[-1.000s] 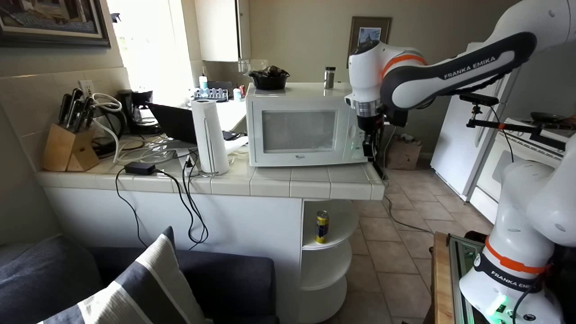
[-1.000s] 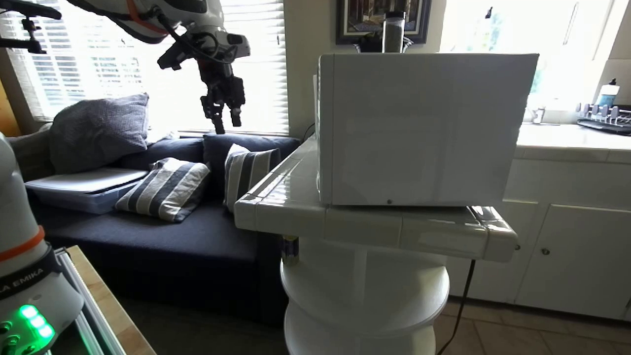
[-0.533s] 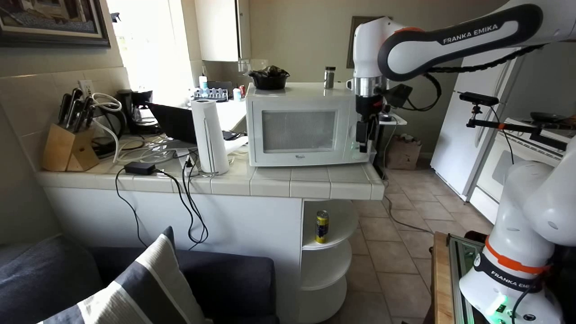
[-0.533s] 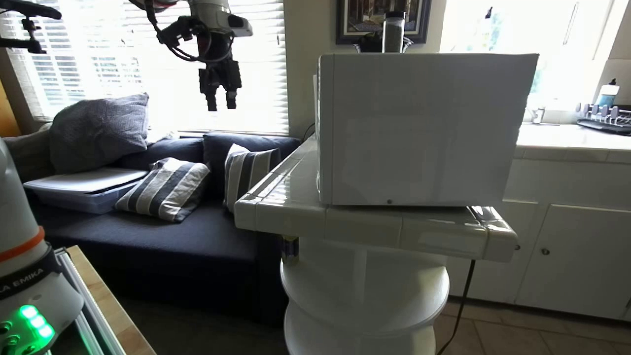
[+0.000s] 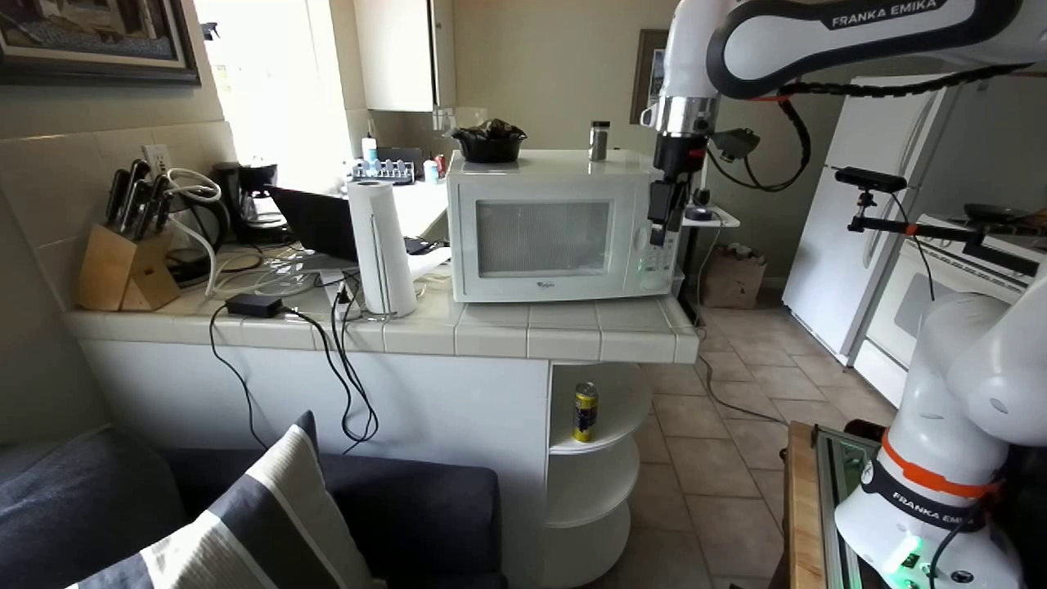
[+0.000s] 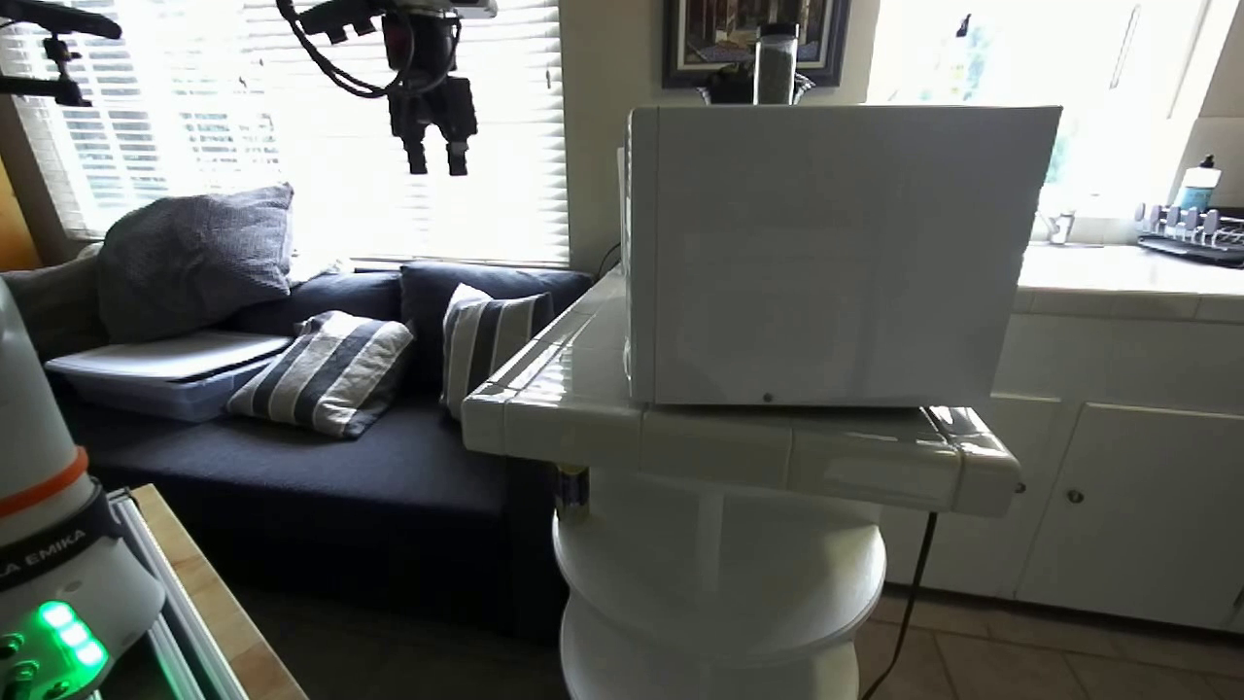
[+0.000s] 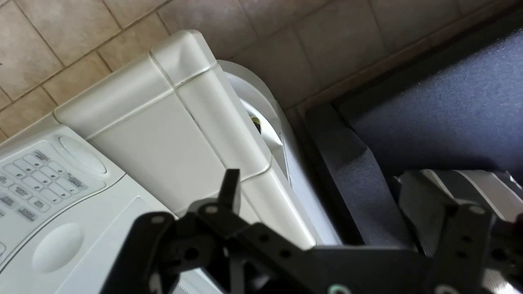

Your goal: Close the microwave door

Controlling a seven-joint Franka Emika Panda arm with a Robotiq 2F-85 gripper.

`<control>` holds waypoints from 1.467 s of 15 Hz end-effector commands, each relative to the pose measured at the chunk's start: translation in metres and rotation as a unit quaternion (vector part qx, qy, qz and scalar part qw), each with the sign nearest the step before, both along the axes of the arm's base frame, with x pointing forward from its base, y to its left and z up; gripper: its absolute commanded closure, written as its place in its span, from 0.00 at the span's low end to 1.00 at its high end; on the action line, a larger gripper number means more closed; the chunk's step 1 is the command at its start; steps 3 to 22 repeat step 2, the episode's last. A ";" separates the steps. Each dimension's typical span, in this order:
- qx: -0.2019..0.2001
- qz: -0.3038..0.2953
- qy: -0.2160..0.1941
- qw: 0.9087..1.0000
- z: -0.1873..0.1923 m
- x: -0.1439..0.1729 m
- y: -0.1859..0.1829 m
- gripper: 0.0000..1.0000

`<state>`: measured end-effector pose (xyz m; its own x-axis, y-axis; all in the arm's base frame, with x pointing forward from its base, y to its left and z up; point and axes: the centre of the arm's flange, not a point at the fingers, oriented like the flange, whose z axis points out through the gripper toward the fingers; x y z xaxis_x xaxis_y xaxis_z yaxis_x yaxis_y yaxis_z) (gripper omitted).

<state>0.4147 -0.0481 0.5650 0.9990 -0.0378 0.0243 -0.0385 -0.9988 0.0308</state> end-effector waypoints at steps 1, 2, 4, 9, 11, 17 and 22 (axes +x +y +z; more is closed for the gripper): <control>0.000 0.000 0.000 1.000 0.000 0.000 0.000 0.00; 0.000 0.000 0.000 1.000 0.000 0.000 0.000 0.00; 0.000 0.000 0.000 1.000 0.000 0.000 0.000 0.00; 0.000 0.000 0.000 1.000 0.000 0.000 0.000 0.00; 0.000 0.000 0.000 1.000 0.000 0.000 0.000 0.00; 0.000 0.000 0.000 1.000 0.000 0.000 0.000 0.00; 0.000 0.000 0.000 1.000 0.000 0.000 0.000 0.00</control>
